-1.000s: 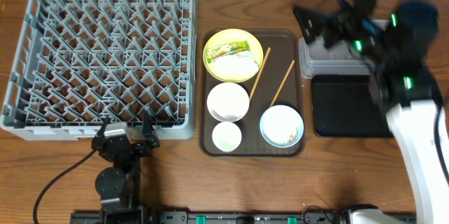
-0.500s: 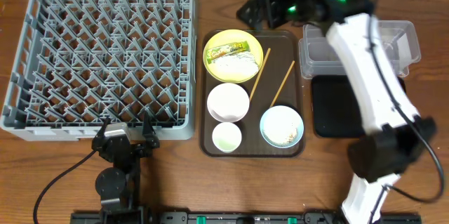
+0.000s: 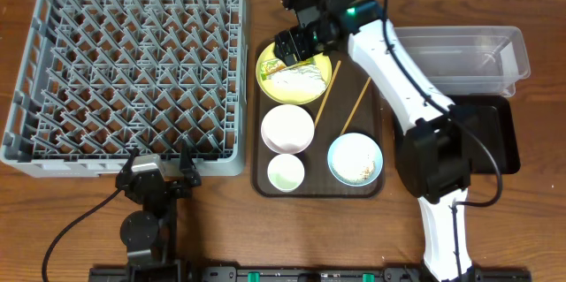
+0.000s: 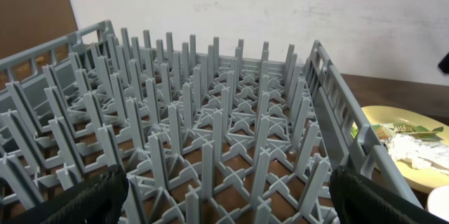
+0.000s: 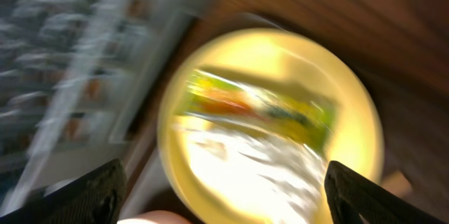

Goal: Sort waste into correct bins and load items into the dishwasher

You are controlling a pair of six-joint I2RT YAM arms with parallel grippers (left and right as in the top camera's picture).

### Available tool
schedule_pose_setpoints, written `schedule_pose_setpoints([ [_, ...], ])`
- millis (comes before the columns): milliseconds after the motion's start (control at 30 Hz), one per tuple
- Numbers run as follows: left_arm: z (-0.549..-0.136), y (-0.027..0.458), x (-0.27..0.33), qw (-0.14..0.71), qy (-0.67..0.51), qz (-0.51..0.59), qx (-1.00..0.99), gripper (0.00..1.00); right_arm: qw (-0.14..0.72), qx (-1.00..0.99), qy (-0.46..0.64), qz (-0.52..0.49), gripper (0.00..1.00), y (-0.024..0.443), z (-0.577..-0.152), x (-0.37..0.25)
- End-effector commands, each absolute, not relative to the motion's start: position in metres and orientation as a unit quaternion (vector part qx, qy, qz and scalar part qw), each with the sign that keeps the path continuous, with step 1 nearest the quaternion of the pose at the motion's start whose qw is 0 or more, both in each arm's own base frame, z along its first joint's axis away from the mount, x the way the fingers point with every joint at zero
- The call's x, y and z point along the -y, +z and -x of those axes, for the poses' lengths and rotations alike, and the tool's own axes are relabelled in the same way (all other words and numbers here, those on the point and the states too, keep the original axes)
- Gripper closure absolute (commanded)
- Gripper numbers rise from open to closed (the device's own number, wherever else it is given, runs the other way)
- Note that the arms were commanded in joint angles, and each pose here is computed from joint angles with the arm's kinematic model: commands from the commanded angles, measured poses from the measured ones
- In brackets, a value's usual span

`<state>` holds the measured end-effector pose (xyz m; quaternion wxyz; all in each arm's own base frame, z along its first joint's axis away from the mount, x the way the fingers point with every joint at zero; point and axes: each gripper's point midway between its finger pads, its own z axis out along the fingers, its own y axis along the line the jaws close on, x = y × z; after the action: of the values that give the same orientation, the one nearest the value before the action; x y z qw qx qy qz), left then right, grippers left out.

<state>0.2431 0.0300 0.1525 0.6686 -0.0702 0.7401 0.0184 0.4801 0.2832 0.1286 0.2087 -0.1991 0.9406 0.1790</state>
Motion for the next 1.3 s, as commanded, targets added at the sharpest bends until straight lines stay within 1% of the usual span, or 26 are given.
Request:
schedule_pose_setpoints([
  [0,-0.242,0.138,-0.03,0.651,0.02,0.07,-0.755,0.07,0.244,-0.969,0.008,-0.027,0.04,0.112,-0.499,-0.229],
  [133,-0.242,0.138,-0.03,0.651,0.02,0.07,-0.755,0.07,0.244,-0.967,0.014,-0.067,0.05,0.101,-0.496,-0.243],
  [367,-0.242,0.138,-0.03,0.651,0.02,0.07,-0.755,0.07,0.206,-0.97,0.061,-0.11,0.06,0.054,-0.486,-0.285],
  [467,-0.242,0.138,-0.03,0.651,0.02,0.07,-0.755,0.07,0.195,-0.973,0.069,-0.105,0.07,0.04,-0.484,-0.294],
  [600,-0.242,0.137,-0.03,0.651,0.02,0.07,-0.755,0.07,0.189,-0.974,0.064,-0.105,0.08,0.032,-0.482,-0.294],
  [667,-0.242,0.138,-0.03,0.651,0.02,0.07,-0.755,0.07,0.185,-0.975,0.061,-0.104,0.1,0.028,-0.481,-0.293],
  [733,-0.242,0.138,-0.03,0.651,0.02,0.07,-0.755,0.07,0.177,-0.977,0.055,-0.103,0.14,0.02,-0.478,-0.291],
  [833,-0.242,0.138,-0.03,0.651,0.02,0.07,-0.755,0.07,0.163,-0.981,0.041,-0.093,0.25,0.006,-0.474,-0.288],
  [967,-0.242,0.138,-0.03,0.651,0.02,0.07,-0.755,0.07,0.144,-0.987,0.023,-0.074,0.57,-0.009,-0.466,-0.283],
  [1100,-0.242,0.138,-0.03,0.651,0.02,0.07,-0.755,0.07,0.145,-0.988,0.019,-0.047,0.93,-0.009,-0.466,-0.283],
  [1133,-0.242,0.138,-0.03,0.651,0.02,0.07,-0.755,0.07,0.147,-0.988,0.018,-0.034,0.99,-0.008,-0.468,-0.284],
  [1267,-0.242,0.138,-0.03,0.651,0.02,0.07,-0.755,0.07,0.16,-0.987,0.016,0.013,0.99,0.008,-0.477,-0.279],
])
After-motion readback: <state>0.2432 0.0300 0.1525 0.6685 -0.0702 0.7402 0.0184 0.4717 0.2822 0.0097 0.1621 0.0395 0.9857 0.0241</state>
